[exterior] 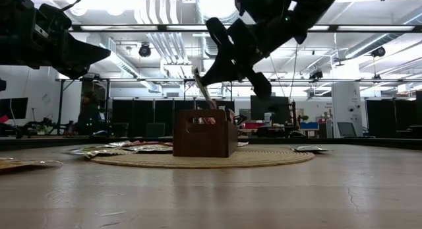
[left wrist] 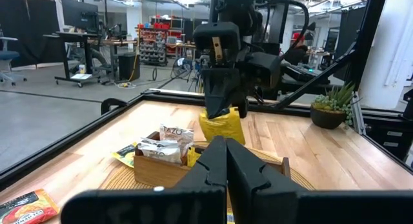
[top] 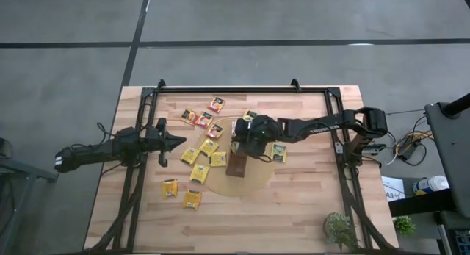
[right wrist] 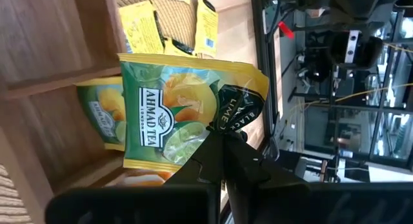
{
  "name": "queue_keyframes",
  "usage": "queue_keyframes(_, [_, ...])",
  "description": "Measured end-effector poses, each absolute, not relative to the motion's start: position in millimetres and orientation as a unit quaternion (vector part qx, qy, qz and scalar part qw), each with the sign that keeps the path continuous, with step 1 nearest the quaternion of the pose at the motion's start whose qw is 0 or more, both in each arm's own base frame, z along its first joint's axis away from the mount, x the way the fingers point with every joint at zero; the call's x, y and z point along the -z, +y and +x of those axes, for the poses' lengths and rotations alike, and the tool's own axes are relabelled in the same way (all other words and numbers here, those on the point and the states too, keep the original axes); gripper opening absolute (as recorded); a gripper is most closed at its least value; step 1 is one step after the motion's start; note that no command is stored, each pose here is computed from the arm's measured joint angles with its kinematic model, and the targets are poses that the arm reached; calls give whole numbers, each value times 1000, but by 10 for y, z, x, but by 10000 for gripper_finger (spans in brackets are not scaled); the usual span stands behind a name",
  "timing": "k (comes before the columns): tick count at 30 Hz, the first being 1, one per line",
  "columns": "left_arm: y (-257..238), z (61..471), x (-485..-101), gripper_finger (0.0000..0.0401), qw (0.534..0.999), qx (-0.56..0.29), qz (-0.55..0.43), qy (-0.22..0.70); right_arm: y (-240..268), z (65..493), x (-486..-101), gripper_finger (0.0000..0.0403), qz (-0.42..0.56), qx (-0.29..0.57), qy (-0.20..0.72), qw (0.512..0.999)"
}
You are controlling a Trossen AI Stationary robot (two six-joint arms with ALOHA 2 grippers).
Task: Pick & Place Tea
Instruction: Put the yellow tea bag into the middle section of the wooden organizer
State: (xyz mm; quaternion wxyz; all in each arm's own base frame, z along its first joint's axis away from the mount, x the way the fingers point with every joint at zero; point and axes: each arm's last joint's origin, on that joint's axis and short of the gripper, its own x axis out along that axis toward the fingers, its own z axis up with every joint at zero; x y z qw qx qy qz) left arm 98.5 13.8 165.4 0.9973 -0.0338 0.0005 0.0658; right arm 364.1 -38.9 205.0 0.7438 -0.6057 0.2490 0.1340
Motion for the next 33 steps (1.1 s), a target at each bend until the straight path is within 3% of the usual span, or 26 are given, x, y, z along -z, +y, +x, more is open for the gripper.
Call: queue_keyframes(33, [137, 985, -1654, 0, 997, -66, -34, 1, -626, 3588, -1690, 8, -586, -146, 214, 768])
